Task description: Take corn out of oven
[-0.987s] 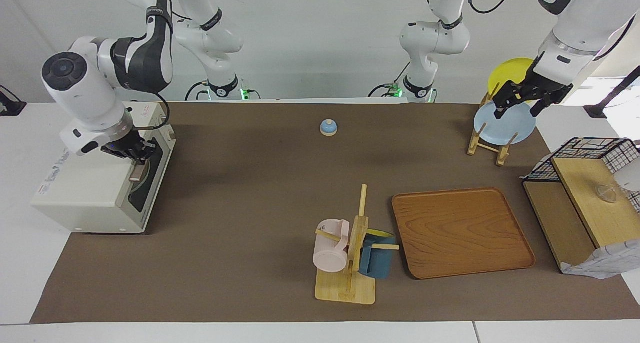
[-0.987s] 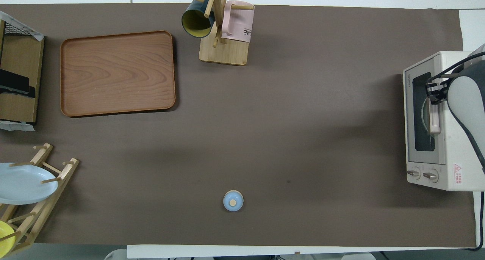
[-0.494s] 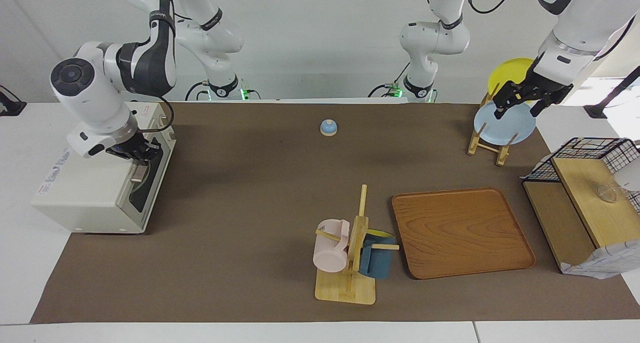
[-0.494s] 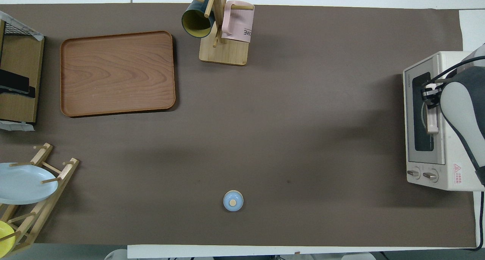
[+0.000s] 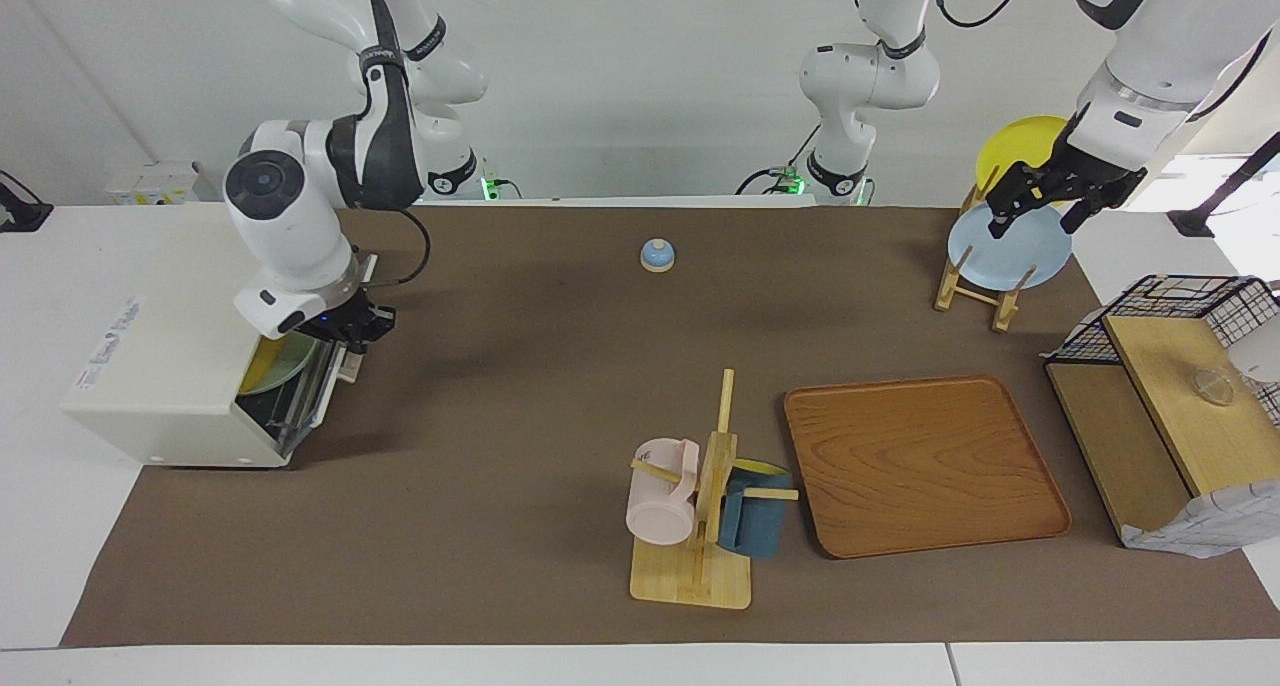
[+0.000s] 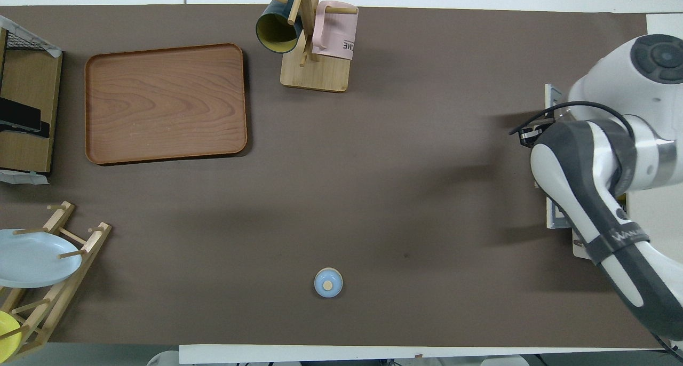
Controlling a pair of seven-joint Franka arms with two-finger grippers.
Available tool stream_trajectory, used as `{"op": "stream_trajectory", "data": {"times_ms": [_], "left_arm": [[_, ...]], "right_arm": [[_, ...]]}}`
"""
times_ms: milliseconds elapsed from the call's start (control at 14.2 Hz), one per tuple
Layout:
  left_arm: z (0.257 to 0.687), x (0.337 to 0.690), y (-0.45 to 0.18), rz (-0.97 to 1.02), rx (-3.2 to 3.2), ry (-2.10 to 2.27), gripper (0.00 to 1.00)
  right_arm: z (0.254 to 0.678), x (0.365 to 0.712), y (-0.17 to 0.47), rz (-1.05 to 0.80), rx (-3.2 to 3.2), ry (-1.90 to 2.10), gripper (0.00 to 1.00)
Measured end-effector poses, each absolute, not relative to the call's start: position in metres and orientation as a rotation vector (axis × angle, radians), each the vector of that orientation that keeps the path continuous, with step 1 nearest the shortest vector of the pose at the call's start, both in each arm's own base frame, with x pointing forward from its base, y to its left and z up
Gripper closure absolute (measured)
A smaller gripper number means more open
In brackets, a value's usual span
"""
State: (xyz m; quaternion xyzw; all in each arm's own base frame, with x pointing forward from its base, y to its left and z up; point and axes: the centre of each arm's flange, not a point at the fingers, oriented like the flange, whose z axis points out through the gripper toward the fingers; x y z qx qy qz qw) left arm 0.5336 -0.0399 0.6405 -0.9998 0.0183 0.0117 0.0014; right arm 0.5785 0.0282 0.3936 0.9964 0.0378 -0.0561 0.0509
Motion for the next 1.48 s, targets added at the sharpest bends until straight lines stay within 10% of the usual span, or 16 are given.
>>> {"op": "stream_trajectory", "data": {"times_ms": [423,776,1128,1481], "left_arm": [[0.641,0.534,-0.04,0.037,-3.138,0.057,0.0],[0.641,0.534,-0.04,0.037,-3.138,0.057,0.0],[0.641,0.534,-0.04,0.037,-3.138,0.056,0.0],[0.641,0.534,-0.039,0.037,-3.138,0.056,0.0]], "right_arm": [[0.312,0.599,0.05,-0.161,3.059,0.098,0.99],[0.337,0.612,0.107,-0.044,3.164,-0.081,0.96],[0.402,0.596,0.068,-0.168,3.126,-0.233,0.48],[0.414,0.579,-0.007,-0.281,3.073,-0.403,0.42]]}}
